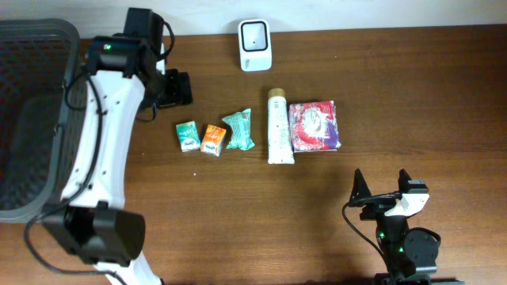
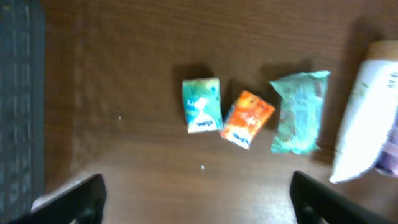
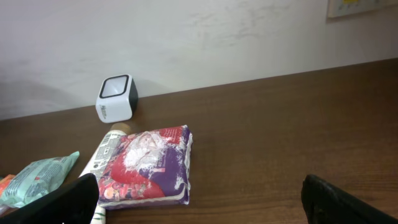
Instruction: Scan the item barcode
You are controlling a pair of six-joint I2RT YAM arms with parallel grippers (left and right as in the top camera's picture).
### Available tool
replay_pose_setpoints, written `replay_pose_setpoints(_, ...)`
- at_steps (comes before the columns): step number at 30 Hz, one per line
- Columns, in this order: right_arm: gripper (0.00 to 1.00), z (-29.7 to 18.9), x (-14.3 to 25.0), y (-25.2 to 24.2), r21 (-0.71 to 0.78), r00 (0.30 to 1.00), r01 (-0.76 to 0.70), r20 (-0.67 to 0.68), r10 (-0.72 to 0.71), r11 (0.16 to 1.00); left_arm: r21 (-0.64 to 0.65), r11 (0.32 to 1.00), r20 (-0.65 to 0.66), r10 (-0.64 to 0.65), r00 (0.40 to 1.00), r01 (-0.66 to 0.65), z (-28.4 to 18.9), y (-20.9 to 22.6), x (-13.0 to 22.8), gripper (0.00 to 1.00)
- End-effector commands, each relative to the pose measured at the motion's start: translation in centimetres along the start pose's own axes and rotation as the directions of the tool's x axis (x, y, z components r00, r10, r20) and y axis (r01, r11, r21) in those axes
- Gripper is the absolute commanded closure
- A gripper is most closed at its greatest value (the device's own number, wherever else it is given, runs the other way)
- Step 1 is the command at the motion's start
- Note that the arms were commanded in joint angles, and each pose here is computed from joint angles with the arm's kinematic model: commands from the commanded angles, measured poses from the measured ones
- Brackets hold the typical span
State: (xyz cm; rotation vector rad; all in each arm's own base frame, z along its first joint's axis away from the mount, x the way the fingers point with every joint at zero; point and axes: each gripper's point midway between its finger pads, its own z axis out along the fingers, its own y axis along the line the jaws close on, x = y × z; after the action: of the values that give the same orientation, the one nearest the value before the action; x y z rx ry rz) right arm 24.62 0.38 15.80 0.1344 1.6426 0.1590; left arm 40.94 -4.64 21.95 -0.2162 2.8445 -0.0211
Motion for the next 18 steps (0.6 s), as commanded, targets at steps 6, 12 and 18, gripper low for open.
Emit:
replay_pose_setpoints(6, 0.01, 0.0, 0.2, -0.4, 0.017, 1.000, -0.004, -0.001, 0.004, 1.000, 0.060, 0.998, 0.100, -0.006, 0.995, 0.000, -10.3, 1.3, 4.7, 0.01)
replay_pose_setpoints(12, 0.01, 0.0, 0.2, -0.4, 0.017, 1.000, -0.004, -0.001, 0.004, 1.000, 0.062, 0.998, 0.107, -0.007, 0.994, 0.001, -13.6, 2.4, 8.1, 0.00)
replay_pose_setpoints(18, 0.01, 0.0, 0.2, -0.4, 0.017, 1.000, -0.004, -0.001, 0.004, 1.000, 0.125, 0.992, 0.237, -0.029, 0.971, -0.001, -18.3, 3.3, 11.8, 0.01)
